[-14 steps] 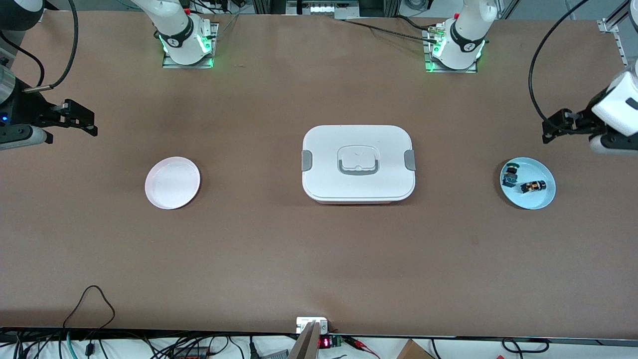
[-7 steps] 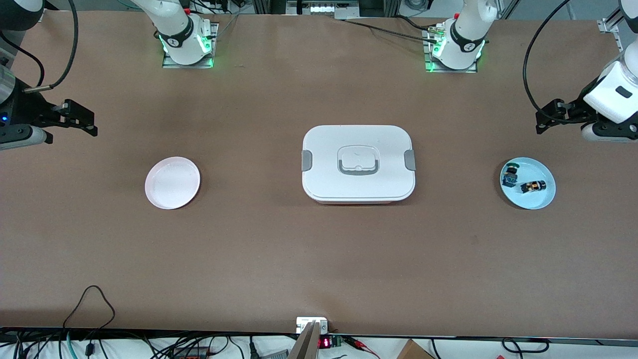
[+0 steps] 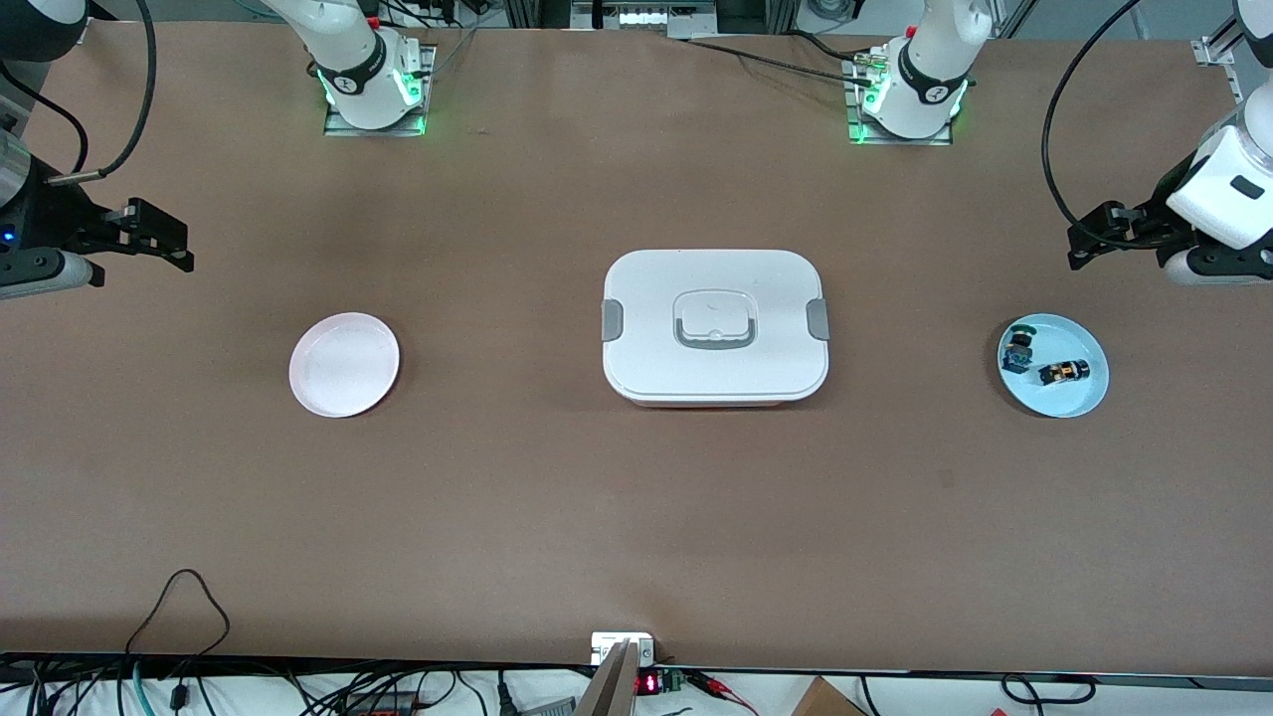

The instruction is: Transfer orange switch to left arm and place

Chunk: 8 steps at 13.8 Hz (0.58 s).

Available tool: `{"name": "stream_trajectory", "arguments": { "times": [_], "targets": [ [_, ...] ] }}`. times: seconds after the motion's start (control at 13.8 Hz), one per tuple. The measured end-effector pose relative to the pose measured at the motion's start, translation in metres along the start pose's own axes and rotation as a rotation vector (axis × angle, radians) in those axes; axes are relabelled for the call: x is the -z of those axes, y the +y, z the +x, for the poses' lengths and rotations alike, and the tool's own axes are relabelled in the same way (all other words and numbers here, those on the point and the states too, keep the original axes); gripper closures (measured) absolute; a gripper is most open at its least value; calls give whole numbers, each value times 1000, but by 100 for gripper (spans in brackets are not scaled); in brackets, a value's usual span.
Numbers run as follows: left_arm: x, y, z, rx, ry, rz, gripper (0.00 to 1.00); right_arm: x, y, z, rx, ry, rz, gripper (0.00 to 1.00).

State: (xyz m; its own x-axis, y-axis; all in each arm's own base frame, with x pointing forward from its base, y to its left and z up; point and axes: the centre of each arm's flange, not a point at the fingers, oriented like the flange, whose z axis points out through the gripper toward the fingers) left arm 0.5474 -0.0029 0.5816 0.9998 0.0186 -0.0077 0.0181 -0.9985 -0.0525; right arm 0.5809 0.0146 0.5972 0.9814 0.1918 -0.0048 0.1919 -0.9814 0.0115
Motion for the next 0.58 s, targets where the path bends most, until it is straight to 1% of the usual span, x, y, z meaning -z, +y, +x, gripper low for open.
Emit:
{"name": "stream_trajectory", "arguments": {
  "times": [0.58],
  "targets": [
    [-7, -5, 9, 9, -4, 1, 0, 0, -1, 0, 4, -1, -5, 0]
  ]
}}
